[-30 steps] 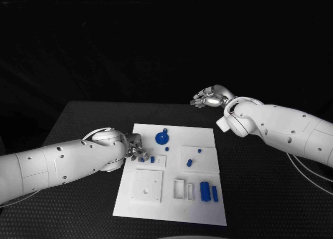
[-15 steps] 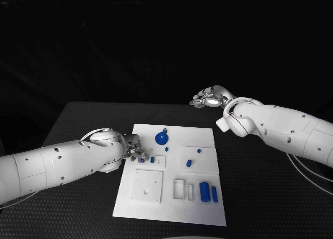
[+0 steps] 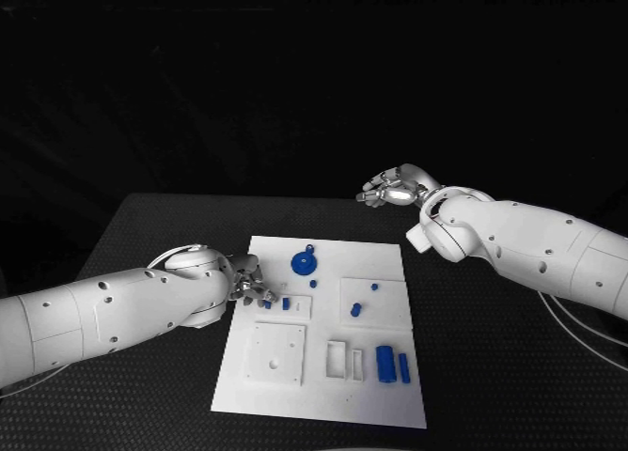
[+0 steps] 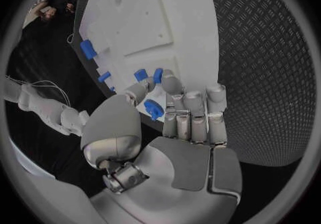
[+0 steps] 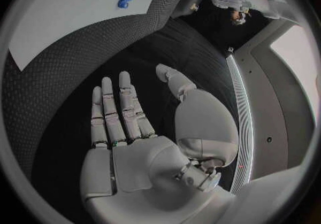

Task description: Assemble the parts on the task board

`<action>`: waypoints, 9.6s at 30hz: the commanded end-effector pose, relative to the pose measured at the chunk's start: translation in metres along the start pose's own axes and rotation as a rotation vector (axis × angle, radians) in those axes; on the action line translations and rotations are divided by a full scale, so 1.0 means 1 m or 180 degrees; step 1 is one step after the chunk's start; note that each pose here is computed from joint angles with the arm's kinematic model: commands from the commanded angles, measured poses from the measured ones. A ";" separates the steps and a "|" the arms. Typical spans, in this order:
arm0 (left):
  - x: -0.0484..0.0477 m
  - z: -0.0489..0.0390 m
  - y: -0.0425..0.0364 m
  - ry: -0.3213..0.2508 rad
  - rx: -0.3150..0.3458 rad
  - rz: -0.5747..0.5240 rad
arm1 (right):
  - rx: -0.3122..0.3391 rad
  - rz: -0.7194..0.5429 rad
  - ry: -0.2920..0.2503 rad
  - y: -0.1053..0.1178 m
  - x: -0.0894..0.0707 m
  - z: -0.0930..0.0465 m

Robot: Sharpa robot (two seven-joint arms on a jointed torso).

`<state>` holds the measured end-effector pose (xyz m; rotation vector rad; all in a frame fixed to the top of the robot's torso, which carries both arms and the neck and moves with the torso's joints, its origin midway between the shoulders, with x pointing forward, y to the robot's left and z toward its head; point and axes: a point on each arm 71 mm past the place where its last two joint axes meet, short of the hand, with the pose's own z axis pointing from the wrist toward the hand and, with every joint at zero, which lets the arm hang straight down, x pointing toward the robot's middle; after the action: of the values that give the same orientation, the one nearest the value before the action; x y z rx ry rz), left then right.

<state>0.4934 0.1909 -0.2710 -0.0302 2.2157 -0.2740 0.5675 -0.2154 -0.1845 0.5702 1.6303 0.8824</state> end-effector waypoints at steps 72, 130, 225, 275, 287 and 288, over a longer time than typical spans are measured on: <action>-0.0090 0.0232 -0.0784 -0.0892 0.1623 0.0353 | -0.0020 0.0010 0.0063 0.000 0.004 0.000; 0.0155 0.0410 -0.0841 -0.0571 0.1505 0.0710 | -0.0042 0.0020 0.0100 0.003 0.008 0.000; -0.0209 0.0149 -0.0131 -0.0747 0.1228 0.0337 | -0.0007 0.0009 0.0060 -0.004 -0.001 -0.003; -0.0211 0.0101 -0.0155 -0.0833 0.1250 0.0273 | -0.0003 0.0009 0.0059 -0.005 0.000 -0.004; -0.0213 0.0098 -0.0166 -0.0854 0.1255 0.0266 | -0.0003 0.0010 0.0065 -0.005 0.000 -0.004; -0.0213 0.0097 -0.0165 -0.0855 0.1254 0.0266 | -0.0003 0.0010 0.0064 -0.005 0.000 -0.004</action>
<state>0.5131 0.1771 -0.2579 0.2330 1.8722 -0.6086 0.5647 -0.2205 -0.1879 0.5750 1.6413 0.8817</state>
